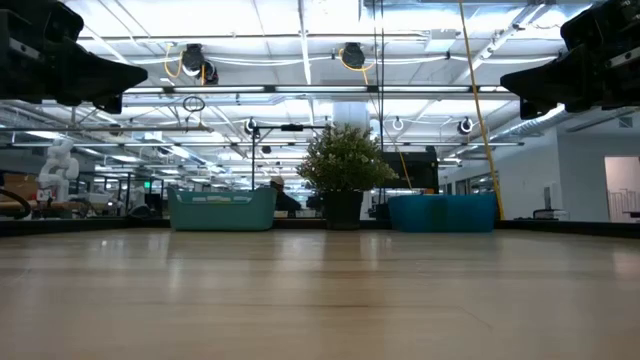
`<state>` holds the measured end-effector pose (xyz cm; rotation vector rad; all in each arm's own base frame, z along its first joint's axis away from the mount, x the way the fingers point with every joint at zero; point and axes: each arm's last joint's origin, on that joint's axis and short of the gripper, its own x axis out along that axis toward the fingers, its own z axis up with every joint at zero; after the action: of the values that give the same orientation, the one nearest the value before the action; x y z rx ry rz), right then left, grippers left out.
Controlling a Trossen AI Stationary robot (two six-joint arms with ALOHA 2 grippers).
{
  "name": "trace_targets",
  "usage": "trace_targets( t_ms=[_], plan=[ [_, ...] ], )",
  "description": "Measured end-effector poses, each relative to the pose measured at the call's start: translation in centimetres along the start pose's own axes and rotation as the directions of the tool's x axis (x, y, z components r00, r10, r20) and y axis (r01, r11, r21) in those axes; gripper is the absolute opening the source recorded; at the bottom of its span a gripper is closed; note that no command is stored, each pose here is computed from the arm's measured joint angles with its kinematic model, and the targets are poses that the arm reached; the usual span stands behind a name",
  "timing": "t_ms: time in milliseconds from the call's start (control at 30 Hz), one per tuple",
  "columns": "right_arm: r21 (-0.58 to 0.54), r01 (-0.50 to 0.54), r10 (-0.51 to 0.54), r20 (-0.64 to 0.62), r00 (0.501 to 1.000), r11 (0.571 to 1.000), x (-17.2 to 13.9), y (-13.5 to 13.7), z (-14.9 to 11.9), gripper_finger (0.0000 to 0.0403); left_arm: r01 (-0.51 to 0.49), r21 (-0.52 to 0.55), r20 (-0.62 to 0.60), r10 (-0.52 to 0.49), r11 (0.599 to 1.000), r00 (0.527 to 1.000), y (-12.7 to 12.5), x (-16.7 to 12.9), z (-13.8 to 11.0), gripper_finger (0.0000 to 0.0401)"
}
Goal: Pick and place medicine bottles into bin by pill shape (circle, oval)
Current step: Return to Home Position
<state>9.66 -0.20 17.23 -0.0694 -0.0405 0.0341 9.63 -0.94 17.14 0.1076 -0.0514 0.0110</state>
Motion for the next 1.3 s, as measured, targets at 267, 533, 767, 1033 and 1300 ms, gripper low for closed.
trace_targets(
  t_ms=[267, 533, 767, 1033, 1300],
  plan=[
    [0.0, 0.0, 0.0, -0.001, 1.0, 1.0, 0.0, 0.0, 0.0, 0.0, -0.059, 0.022, -0.021, 0.059, 0.998, 0.998, 1.0, 0.1, -0.3, 0.0002],
    [0.0, 0.0, 0.0, -0.002, 1.0, 1.0, 0.0, 0.0, 0.0, 0.0, -0.025, 0.017, -0.036, 0.026, 1.0, 0.999, 1.5, 0.1, -0.5, 0.0002],
    [0.0, 0.0, 0.0, -0.002, 1.0, 1.0, 0.0, 0.0, 0.0, 0.0, -0.059, -0.014, -0.04, 0.058, 0.998, 0.997, 1.6, 0.1, -0.5, 0.0002],
    [0.0, 0.0, 0.0, -0.002, 1.0, 1.0, 0.0, 0.0, 0.0, 0.0, -0.079, -0.025, -0.044, 0.078, 0.997, 0.996, 1.7, 0.1, -0.5, 0.0001],
    [0.0, 0.0, 0.0, -0.002, 1.0, 1.0, 0.0, 0.0, 0.0, 0.0, -0.083, 0.003, -0.044, 0.083, 0.997, 0.996, 1.7, 0.1, -0.5, 0.002]
  ],
)
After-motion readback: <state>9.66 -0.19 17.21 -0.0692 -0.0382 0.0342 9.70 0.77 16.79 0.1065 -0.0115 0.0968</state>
